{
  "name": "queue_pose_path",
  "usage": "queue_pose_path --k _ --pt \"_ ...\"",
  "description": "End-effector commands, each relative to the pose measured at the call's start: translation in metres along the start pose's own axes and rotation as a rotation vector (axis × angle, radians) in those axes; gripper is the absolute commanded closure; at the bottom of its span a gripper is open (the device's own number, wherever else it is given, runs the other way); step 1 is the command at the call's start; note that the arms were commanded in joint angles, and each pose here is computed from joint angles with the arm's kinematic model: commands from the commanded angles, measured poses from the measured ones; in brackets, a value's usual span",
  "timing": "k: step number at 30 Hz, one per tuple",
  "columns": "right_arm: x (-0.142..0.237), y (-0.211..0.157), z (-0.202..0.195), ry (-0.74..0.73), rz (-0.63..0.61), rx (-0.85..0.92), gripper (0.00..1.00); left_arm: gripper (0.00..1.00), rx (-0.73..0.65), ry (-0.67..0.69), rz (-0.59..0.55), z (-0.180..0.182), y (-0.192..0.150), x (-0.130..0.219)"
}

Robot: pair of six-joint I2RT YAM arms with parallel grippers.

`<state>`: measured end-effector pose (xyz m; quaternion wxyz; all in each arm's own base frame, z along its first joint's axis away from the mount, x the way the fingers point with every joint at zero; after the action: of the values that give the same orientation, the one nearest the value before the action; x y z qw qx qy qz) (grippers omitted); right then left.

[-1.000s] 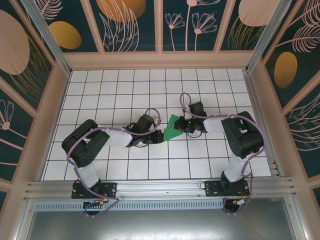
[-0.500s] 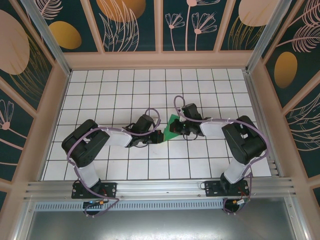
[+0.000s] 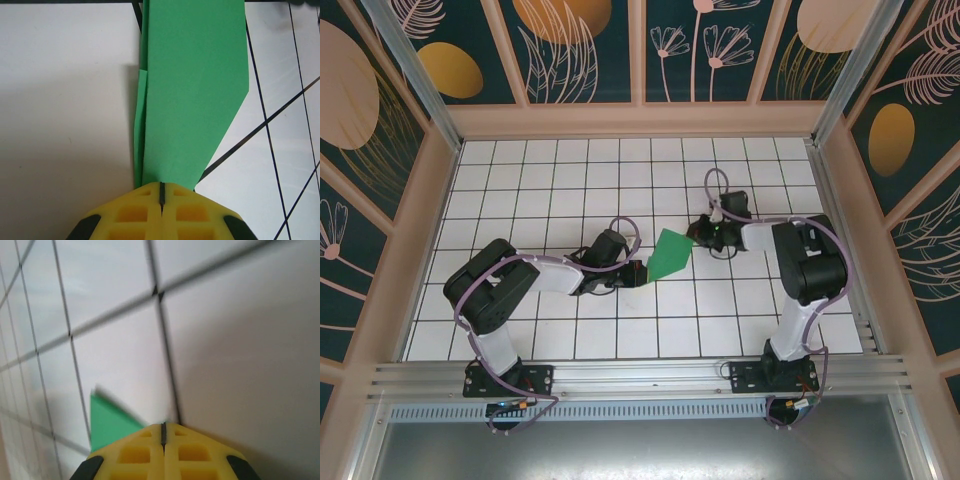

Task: Fold a paper plane with a square sheet of paper (pick it up from the middle)
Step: Fourth fold the wing at the center of the table.

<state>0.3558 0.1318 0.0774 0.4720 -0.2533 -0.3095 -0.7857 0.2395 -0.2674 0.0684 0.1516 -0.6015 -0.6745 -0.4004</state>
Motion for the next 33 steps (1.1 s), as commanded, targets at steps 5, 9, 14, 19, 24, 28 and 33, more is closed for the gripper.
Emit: queue_pose_path --k 5,9,14,19,24,28,33 --pt "0.03 0.006 0.02 -0.006 -0.082 0.016 0.94 1.0 0.064 0.137 0.134 0.025 -0.027 0.0" --pt "0.053 -0.018 0.027 0.021 -0.082 -0.023 0.78 0.9 0.025 0.079 0.013 -0.008 0.009 0.011" --pt "0.066 -0.043 0.032 0.052 -0.067 -0.071 0.57 0.55 0.038 0.05 -0.172 -0.041 0.049 0.038" --pt "0.063 -0.057 0.044 0.091 -0.061 -0.067 0.46 0.26 0.073 0.114 -0.302 -0.047 0.065 0.063" --pt "0.044 -0.066 0.048 0.076 -0.042 -0.108 0.44 0.06 0.131 0.171 -0.409 -0.035 0.068 0.086" --pt "0.032 -0.067 0.048 0.05 -0.014 -0.16 0.47 0.01 0.159 0.172 -0.45 -0.028 0.062 0.097" --pt "0.02 -0.066 0.046 0.004 -0.007 -0.2 0.49 0.01 0.186 0.166 -0.442 -0.021 0.053 0.099"
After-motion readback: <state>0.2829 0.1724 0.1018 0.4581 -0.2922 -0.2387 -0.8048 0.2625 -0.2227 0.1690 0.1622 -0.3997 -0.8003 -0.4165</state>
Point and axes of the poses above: each hand's point on the last joint's axis, 136 mm out from that joint toward the fingers, its own x axis back along the fingers, its own z axis along the line the jaws close on, y = z × x, the point moved 8 cm from there along x, back along the fingers
